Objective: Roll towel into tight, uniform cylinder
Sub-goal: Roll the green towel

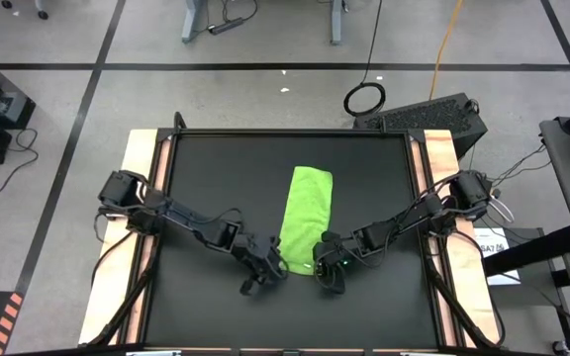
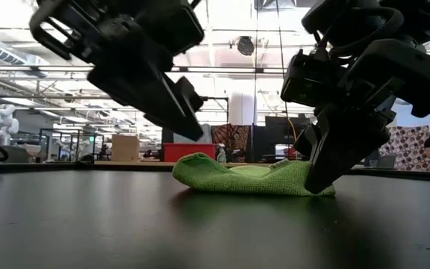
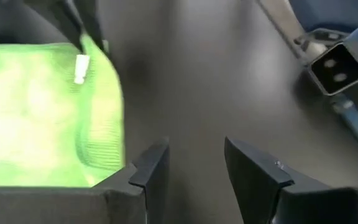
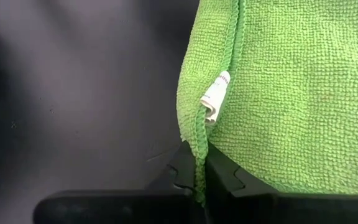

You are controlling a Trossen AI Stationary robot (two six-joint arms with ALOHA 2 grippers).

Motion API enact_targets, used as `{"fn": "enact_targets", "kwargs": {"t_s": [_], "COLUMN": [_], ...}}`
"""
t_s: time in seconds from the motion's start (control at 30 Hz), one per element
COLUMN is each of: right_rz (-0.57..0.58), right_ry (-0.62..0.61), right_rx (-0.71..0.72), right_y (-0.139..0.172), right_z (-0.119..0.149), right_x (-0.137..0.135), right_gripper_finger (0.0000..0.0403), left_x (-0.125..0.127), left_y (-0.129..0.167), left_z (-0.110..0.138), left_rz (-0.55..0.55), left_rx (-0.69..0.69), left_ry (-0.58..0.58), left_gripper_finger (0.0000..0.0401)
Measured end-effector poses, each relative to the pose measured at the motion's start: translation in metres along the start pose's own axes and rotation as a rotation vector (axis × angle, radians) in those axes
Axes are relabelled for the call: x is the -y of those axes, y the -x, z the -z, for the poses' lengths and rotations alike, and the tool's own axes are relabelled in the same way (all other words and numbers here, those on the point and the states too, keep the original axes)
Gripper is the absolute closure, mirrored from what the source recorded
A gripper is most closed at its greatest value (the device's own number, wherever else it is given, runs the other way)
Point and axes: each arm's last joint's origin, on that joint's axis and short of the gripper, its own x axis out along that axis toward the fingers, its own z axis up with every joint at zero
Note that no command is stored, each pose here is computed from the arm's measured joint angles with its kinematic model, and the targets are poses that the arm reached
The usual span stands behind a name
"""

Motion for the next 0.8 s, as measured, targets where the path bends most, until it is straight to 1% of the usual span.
{"fn": "enact_targets", "kwargs": {"t_s": [0.2,0.43,0.53,0.67,0.73,0.8], "right_rz": [0.002,0.002,0.002,0.002,0.003,0.003], "right_ry": [-0.007,-0.019,-0.019,-0.019,-0.019,-0.019], "right_rx": [0.001,0.001,0.001,0.001,0.001,0.001], "right_y": [0.000,0.000,0.000,0.000,0.000,0.000], "right_z": [0.000,0.000,0.000,0.000,0.000,0.000], "right_x": [0.000,0.000,0.000,0.000,0.000,0.000], "right_gripper_finger": [0.0401,0.0401,0.0401,0.0401,0.0401,0.0401], "left_x": [-0.017,-0.031,-0.031,-0.031,-0.031,-0.030], "left_y": [-0.003,0.003,0.004,0.003,0.003,0.003], "left_z": [0.009,0.015,0.013,0.011,0.014,0.015], "left_rz": [-0.081,-0.155,-0.156,-0.147,-0.137,-0.118], "left_rx": [-0.051,-0.123,-0.124,-0.162,-0.203,-0.213], "left_ry": [-0.019,-0.025,-0.059,-0.103,-0.111,-0.119], "left_gripper_finger": [0.0244,0.0244,0.0244,0.0244,0.0244,0.0244]}}
